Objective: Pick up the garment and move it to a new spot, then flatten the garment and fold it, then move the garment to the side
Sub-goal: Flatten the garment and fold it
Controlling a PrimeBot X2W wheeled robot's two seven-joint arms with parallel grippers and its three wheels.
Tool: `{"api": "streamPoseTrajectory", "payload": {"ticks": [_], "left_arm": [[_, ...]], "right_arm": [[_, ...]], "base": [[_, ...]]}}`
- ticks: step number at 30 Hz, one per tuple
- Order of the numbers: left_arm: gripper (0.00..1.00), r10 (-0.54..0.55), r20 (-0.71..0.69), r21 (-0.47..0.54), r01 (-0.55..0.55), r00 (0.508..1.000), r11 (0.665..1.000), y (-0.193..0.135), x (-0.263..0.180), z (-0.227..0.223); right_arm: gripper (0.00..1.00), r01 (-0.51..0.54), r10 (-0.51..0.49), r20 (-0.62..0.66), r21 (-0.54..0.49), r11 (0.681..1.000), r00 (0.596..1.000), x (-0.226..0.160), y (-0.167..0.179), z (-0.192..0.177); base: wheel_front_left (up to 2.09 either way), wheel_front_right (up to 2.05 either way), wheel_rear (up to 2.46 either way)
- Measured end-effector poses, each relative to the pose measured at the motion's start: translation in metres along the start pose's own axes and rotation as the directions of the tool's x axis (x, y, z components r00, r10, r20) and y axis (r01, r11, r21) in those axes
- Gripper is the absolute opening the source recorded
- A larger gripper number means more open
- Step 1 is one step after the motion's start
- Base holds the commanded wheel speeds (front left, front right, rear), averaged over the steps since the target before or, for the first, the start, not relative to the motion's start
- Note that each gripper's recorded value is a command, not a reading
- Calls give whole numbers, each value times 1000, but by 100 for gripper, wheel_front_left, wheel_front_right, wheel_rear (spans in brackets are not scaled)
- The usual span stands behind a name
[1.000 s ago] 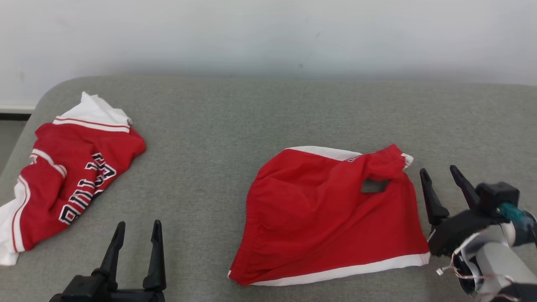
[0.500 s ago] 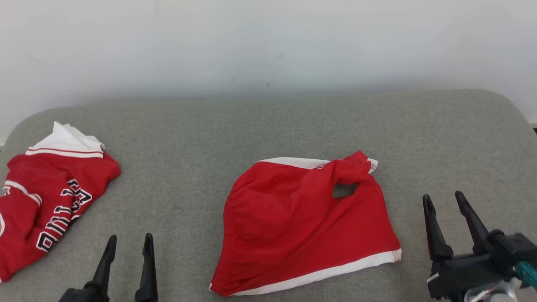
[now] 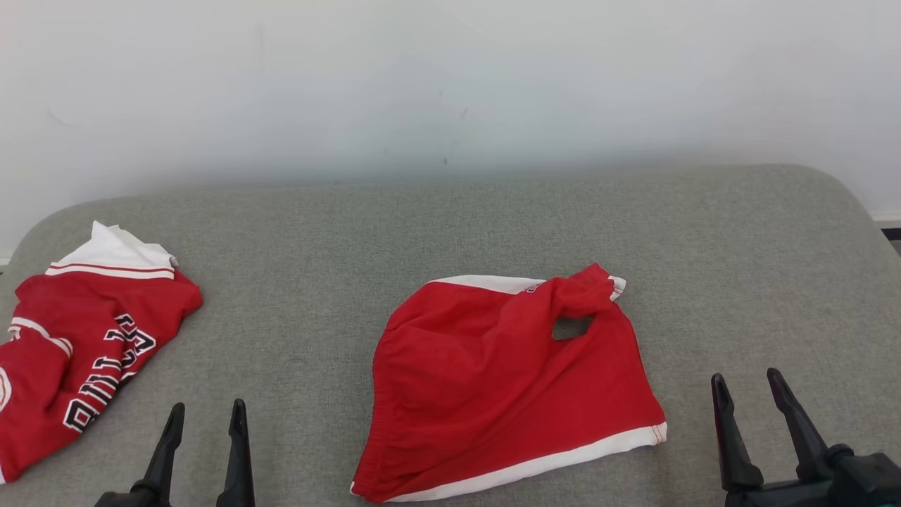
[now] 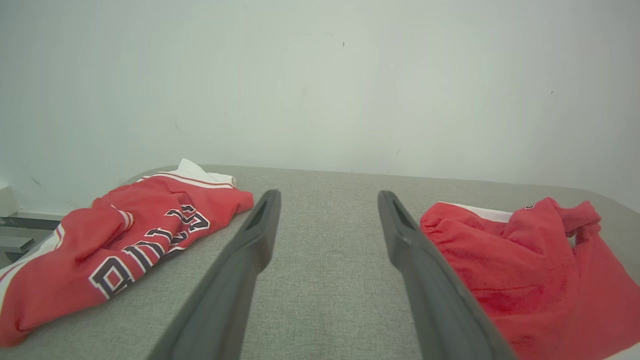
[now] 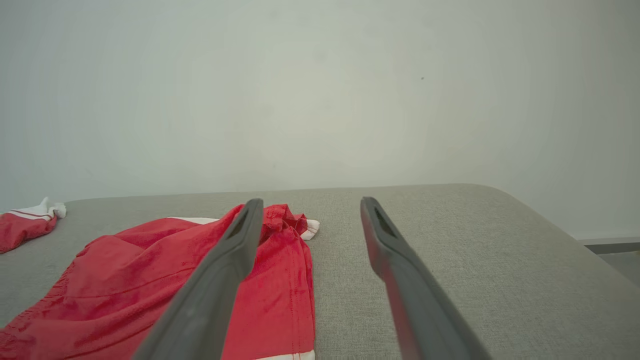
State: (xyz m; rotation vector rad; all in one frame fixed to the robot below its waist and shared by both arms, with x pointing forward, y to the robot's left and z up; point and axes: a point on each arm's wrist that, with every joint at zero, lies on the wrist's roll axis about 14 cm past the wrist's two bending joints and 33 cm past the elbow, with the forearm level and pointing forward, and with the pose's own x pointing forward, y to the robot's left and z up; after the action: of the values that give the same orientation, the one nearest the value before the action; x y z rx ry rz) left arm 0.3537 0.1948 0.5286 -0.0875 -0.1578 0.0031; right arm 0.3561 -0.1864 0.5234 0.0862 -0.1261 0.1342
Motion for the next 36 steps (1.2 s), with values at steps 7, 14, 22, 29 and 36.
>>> {"api": "streamPoseTrajectory", "payload": {"ticks": [7,14,22,29,36], "left_arm": [[100,15,-4,3,-15,1000,1000,6,-4,-1],[100,26,-10,4,-26,1000,1000,10,-7,-2],[100,-71,-94,9,72,993,997,-14,-12,-28],[100,-230,-234,23,242,945,970,-50,-26,-68],[100,-374,-366,-7,400,852,917,-77,-37,-107]], "right_arm": [[100,-20,20,-15,9,1000,1000,-4,12,-6],[100,-36,36,-19,12,999,999,-2,17,-8],[100,-19,19,-97,6,1000,995,-5,6,-30],[100,-25,22,-168,-12,1000,986,-1,-1,-51],[100,-45,40,-266,-15,999,963,4,-1,-82]], "base": [[0,0,0],[0,0,0],[0,0,0],[0,0,0],[0,0,0]]}}
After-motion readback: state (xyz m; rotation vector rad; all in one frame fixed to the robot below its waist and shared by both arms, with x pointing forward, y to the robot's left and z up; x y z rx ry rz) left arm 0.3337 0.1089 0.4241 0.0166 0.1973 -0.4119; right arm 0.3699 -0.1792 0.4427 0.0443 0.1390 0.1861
